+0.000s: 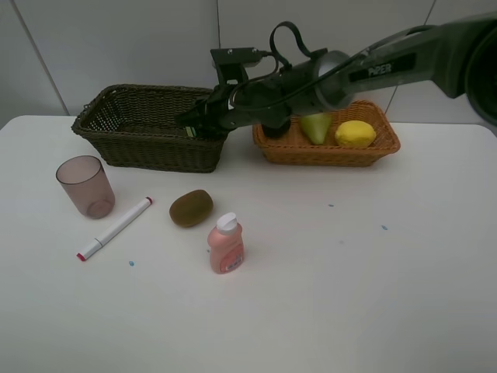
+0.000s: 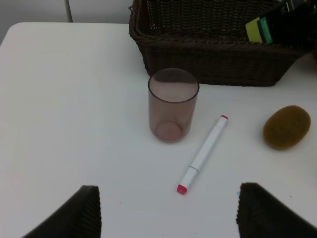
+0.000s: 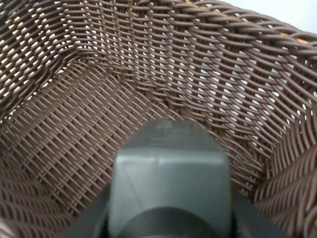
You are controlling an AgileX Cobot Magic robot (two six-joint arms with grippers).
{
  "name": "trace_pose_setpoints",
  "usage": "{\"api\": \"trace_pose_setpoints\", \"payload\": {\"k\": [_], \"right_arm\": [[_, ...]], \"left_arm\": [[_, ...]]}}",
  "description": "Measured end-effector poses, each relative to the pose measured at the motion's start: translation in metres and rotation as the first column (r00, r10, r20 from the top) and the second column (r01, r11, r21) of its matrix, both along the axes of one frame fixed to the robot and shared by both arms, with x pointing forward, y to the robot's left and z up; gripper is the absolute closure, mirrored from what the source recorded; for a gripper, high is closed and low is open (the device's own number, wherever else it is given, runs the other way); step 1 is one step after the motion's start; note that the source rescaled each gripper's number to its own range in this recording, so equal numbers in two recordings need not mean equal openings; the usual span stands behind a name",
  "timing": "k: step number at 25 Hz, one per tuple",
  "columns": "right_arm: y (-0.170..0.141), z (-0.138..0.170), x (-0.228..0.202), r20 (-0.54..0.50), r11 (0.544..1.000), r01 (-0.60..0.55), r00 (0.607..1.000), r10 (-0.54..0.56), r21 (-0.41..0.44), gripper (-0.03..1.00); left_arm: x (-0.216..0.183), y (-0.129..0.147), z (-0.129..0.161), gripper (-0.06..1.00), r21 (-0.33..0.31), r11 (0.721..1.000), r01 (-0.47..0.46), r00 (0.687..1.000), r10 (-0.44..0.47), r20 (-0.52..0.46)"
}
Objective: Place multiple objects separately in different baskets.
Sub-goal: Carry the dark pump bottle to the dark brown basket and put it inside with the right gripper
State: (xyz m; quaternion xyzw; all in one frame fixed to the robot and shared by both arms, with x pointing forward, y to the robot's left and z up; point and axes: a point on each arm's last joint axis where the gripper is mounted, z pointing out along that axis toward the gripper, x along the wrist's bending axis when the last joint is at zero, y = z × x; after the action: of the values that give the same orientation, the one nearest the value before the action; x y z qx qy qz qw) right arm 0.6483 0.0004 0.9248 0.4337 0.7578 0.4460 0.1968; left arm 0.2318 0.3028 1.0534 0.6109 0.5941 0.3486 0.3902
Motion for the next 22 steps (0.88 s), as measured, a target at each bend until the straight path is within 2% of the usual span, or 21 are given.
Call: {"api": "trace_pose_setpoints", "payload": {"k": [1, 3, 4, 6, 9, 15, 22], "right_arm": [[0.001, 0.001, 0.000, 0.010, 1.000, -0.002, 1.000, 0.002, 0.009, 0.64], [0.002, 0.003, 0.001, 0.025, 1.000, -0.005, 1.000, 0.004, 0.022, 0.28], [0.002, 0.004, 0.002, 0.031, 1.000, -0.006, 1.000, 0.005, 0.027, 0.15], [0.002, 0.004, 0.002, 0.031, 1.000, -0.006, 1.000, 0.005, 0.027, 0.04], [0.002, 0.004, 0.002, 0.030, 1.000, -0.006, 1.000, 0.005, 0.027, -0.01], [0.002, 0.007, 0.001, 0.031, 1.000, -0.005, 1.000, 0.004, 0.027, -0.03], [-0.006, 0.047, -0.006, 0.029, 1.000, 0.013, 1.000, -0.013, 0.013, -0.03]], "left_arm": [[0.000, 0.000, 0.000, 0.20, 0.000, 1.000, 0.000, 1.000, 0.000, 0.000], [0.000, 0.000, 0.000, 0.20, 0.000, 1.000, 0.000, 1.000, 0.000, 0.000], [0.000, 0.000, 0.000, 0.20, 0.000, 1.000, 0.000, 1.000, 0.000, 0.000], [0.000, 0.000, 0.000, 0.20, 0.000, 1.000, 0.000, 1.000, 0.000, 0.000], [0.000, 0.000, 0.000, 0.20, 0.000, 1.000, 0.000, 1.000, 0.000, 0.000], [0.000, 0.000, 0.000, 0.20, 0.000, 1.000, 0.000, 1.000, 0.000, 0.000], [0.000, 0.000, 0.000, 0.20, 0.000, 1.000, 0.000, 1.000, 0.000, 0.000]]}}
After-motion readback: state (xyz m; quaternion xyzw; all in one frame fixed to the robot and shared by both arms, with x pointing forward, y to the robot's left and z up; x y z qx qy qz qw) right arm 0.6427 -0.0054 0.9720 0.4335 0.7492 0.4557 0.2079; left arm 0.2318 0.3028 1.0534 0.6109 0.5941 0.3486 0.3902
